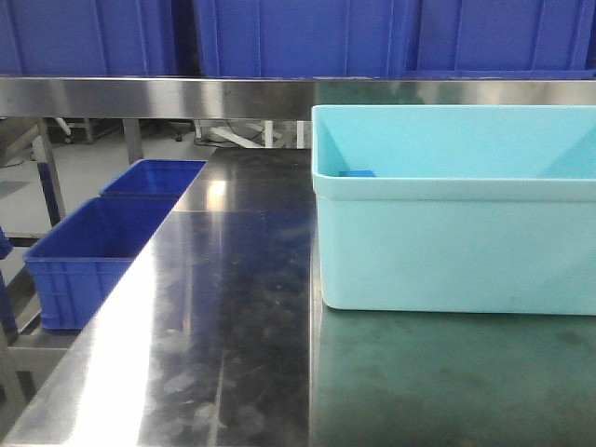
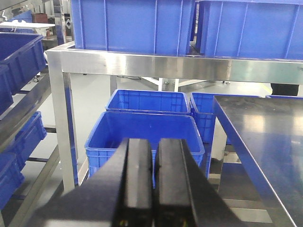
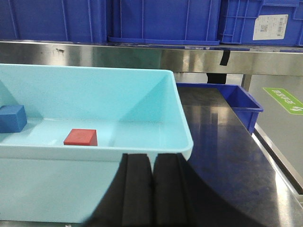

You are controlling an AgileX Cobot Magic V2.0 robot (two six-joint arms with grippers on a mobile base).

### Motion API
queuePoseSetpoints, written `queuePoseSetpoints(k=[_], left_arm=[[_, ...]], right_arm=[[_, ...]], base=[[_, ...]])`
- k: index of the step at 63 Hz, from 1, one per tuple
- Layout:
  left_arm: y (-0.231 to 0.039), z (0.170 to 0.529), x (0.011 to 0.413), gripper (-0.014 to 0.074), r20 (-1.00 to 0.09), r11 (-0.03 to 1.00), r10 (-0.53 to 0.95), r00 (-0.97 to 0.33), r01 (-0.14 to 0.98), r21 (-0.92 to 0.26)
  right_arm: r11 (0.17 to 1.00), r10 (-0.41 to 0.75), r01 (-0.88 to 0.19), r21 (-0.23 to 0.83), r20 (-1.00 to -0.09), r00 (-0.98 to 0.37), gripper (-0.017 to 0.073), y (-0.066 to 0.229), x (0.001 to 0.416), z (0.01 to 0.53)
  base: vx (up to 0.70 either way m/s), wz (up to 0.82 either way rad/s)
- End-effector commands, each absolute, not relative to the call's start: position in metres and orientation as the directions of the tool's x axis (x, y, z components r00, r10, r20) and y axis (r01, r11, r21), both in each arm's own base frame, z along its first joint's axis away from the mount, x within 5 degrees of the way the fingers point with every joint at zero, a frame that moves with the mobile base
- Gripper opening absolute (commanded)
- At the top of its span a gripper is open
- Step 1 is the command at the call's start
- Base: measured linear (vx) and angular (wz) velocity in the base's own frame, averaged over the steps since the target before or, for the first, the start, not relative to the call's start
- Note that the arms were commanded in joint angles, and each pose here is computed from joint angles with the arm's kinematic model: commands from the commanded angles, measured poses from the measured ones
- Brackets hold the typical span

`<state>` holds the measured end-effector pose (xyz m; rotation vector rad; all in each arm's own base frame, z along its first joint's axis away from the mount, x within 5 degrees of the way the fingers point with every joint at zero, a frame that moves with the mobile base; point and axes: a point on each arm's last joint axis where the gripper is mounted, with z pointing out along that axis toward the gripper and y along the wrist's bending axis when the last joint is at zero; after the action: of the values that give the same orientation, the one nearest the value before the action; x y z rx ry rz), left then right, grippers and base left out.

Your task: Pick red cube and place on left shelf

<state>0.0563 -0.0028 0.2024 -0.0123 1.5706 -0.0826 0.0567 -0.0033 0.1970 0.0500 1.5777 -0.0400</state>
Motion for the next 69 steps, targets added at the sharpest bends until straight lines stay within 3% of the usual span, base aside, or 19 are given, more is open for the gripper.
queuePoseSetpoints(k=[1,11,22,29,45,53,69], left_arm=[[-0.002,0.203,0.056,0.0101,-0.994,0.997,-0.075,0.078,0.04,-0.073],[-0.002,0.203,0.056,0.0101,-0.994,0.997,-0.075,0.078,0.04,-0.073],[-0.002,0.203,0.056,0.0101,-0.994,0.997,-0.075,0.078,0.04,-0.073],[-0.002,0.203,0.056,0.0101,-0.994,0.997,-0.075,0.078,0.04,-0.073],[-0.002,0.203,0.056,0.0101,-0.994,0.997,-0.075,0.078,0.04,-0.073],[-0.002,0.203,0.056,0.0101,-0.994,0.997,-0.075,0.078,0.04,-0.073],[-0.002,0.203,0.056,0.0101,-0.994,0.997,-0.075,0.078,0.04,-0.073]], right_arm=[[0.998,-0.003,0.056,0.004,-0.992,0.128,0.0057,-0.003,0.054,0.215],[0.999,-0.007,0.054,0.004,-0.978,0.207,0.0057,-0.003,0.052,0.222],[0.999,-0.019,0.051,0.003,-0.911,0.413,0.0057,-0.002,0.045,0.245],[0.999,-0.02,0.053,0.003,-0.908,0.418,0.0057,-0.002,0.038,0.274],[0.998,-0.004,0.063,0.006,-0.986,0.165,0.0057,-0.003,0.042,0.369],[0.998,0.009,0.058,0.007,-0.999,-0.042,0.0058,-0.004,0.071,0.405],[0.996,-0.03,-0.09,0.005,-0.925,-0.379,0.0076,0.014,0.146,0.427]], base=[[0.0,0.0],[0.0,0.0],[0.0,0.0],[0.0,0.0],[0.0,0.0],[0.0,0.0],[0.0,0.0]])
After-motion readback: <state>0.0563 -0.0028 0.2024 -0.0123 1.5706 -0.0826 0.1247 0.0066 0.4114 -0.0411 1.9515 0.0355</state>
